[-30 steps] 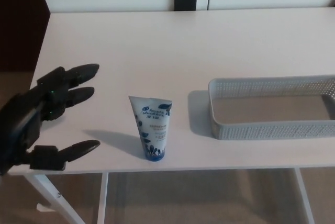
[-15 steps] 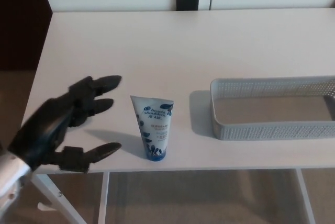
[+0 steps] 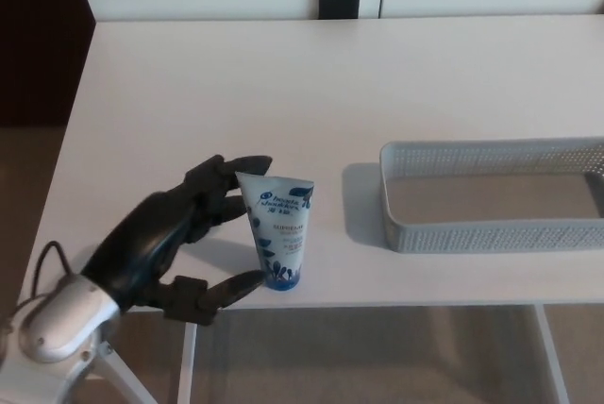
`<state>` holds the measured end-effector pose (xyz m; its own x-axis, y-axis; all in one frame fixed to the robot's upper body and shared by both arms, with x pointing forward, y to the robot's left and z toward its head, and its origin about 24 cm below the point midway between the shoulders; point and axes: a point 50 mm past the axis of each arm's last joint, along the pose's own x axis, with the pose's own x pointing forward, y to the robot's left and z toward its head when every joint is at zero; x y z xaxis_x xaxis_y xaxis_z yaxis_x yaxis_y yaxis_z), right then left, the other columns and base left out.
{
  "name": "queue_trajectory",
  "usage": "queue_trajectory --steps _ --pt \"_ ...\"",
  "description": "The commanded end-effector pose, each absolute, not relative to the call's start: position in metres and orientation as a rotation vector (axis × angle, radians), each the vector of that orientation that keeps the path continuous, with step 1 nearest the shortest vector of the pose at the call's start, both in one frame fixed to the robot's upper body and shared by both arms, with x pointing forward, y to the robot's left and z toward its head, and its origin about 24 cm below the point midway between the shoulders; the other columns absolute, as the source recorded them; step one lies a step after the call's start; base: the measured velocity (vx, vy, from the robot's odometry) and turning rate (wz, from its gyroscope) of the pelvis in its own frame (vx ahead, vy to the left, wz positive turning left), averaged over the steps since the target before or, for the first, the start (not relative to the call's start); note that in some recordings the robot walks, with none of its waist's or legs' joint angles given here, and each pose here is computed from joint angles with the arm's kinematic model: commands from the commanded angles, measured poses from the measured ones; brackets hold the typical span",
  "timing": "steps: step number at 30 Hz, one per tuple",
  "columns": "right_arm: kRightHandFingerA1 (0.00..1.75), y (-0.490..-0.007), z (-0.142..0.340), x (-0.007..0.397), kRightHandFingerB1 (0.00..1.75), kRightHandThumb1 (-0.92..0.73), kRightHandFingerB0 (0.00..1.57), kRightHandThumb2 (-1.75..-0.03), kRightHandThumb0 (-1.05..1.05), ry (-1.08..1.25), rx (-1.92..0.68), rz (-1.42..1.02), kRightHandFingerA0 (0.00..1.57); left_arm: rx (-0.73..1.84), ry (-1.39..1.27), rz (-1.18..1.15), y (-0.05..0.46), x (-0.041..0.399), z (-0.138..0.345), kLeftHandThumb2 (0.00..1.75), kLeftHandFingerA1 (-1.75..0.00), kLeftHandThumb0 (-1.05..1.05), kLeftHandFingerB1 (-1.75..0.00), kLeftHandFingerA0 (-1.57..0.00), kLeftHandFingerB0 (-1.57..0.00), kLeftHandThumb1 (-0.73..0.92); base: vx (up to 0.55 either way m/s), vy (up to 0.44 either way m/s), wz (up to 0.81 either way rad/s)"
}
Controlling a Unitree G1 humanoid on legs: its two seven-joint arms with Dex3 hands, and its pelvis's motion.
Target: The robot walks towards a table in front, picks a shampoo with left hand and puts it in a small grey container
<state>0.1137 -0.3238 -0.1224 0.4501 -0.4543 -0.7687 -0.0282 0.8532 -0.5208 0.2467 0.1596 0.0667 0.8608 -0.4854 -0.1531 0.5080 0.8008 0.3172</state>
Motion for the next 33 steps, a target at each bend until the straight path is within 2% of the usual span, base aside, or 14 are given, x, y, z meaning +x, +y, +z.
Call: queue_trajectory --steps 1,10,11,12,17,19,21,23,24,26,30,31,32,33 --pt "0.5 -0.325 -0.122 0.114 0.43 -0.68 0.6 -0.59 -0.33 1.087 -0.48 -0.291 0.76 0.373 0.09 -0.506 0.158 0.253 0.064 0.59 -0.36 -0.35 -0.27 -0.1 -0.08 0.49 0.0 0.0 0.0" --pt "0.55 -0.323 -0.12 0.123 0.44 -0.69 0.6 -0.6 -0.33 1.056 -0.503 -0.265 0.76 0.341 0.108 -0.515 0.148 0.257 0.064 0.55 -0.34 -0.34 -0.25 -0.11 -0.1 0.47 0.0 0.0 0.0" --pt "0.51 -0.323 -0.12 0.121 0.43 -0.69 0.6 -0.61 -0.33 1.064 -0.505 -0.266 0.77 0.343 0.107 -0.519 0.145 0.257 0.064 0.74 -0.45 -0.33 -0.38 -0.04 0.0 0.3 0.0 0.0 0.0" --pt "0.51 -0.324 -0.12 0.122 0.43 -0.69 0.59 -0.61 -0.34 1.067 -0.503 -0.269 0.77 0.344 0.105 -0.522 0.143 0.258 0.063 0.73 -0.45 -0.34 -0.37 -0.04 0.0 0.3 0.0 0.0 0.0" --pt "0.51 -0.323 -0.119 0.125 0.42 -0.68 0.6 -0.59 -0.33 1.059 -0.505 -0.265 0.78 0.35 0.102 -0.536 0.136 0.26 0.063 0.72 -0.45 -0.36 -0.35 -0.04 -0.02 0.29 0.0 0.0 0.0" --pt "0.5 -0.323 -0.119 0.125 0.42 -0.68 0.6 -0.59 -0.33 1.057 -0.494 -0.276 0.78 0.345 0.107 -0.54 0.134 0.261 0.062 0.57 -0.38 -0.41 -0.23 -0.11 -0.1 0.44 0.0 0.0 0.0" --pt "0.5 -0.323 -0.119 0.127 0.42 -0.68 0.6 -0.59 -0.33 1.052 -0.497 -0.274 0.76 0.334 0.114 -0.543 0.131 0.26 0.061 0.73 -0.45 -0.33 -0.36 -0.02 -0.01 0.3 0.0 0.0 0.0" --pt "0.5 -0.323 -0.118 0.128 0.42 -0.68 0.6 -0.59 -0.34 1.045 -0.498 -0.274 0.76 0.328 0.119 -0.544 0.129 0.26 0.059 0.73 -0.45 -0.32 -0.36 -0.03 -0.01 0.3 0.0 0.0 0.0" --pt "0.52 -0.323 -0.118 0.129 0.43 -0.68 0.6 -0.6 -0.34 1.042 -0.492 -0.278 0.77 0.334 0.124 -0.541 0.128 0.26 0.056 0.56 -0.38 -0.37 -0.24 -0.13 -0.09 0.44 0.0 0.0 0.0" --pt "0.51 -0.323 -0.118 0.13 0.42 -0.69 0.59 -0.6 -0.33 1.043 -0.492 -0.278 0.77 0.342 0.129 -0.542 0.127 0.26 0.054 0.54 -0.35 -0.35 -0.25 -0.15 -0.07 0.46 0.0 0.0 0.0" --pt "0.53 -0.323 -0.117 0.132 0.44 -0.68 0.61 -0.61 -0.34 1.031 -0.492 -0.28 0.77 0.372 0.152 -0.533 0.127 0.259 0.049 0.62 -0.41 -0.41 -0.22 -0.13 -0.06 0.43 0.0 0.0 0.0" --pt "0.54 -0.323 -0.117 0.132 0.44 -0.68 0.61 -0.6 -0.34 1.028 -0.488 -0.284 0.76 0.393 0.156 -0.529 0.127 0.259 0.048 0.88 -0.49 -0.25 -0.48 -0.06 0.0 0.37 0.0 0.0 0.0" --pt "0.54 -0.323 -0.117 0.132 0.44 -0.68 0.61 -0.6 -0.34 1.028 -0.486 -0.285 0.76 0.4 0.157 -0.527 0.127 0.259 0.047 0.88 -0.49 -0.25 -0.48 -0.06 0.0 0.37 0.0 0.0 0.0" --pt "0.56 -0.323 -0.116 0.133 0.44 -0.68 0.61 -0.61 -0.34 1.023 -0.493 -0.282 0.77 0.414 0.164 -0.526 0.127 0.259 0.044 0.56 -0.45 -0.37 -0.21 -0.39 -0.08 0.48 0.0 0.0 0.0"
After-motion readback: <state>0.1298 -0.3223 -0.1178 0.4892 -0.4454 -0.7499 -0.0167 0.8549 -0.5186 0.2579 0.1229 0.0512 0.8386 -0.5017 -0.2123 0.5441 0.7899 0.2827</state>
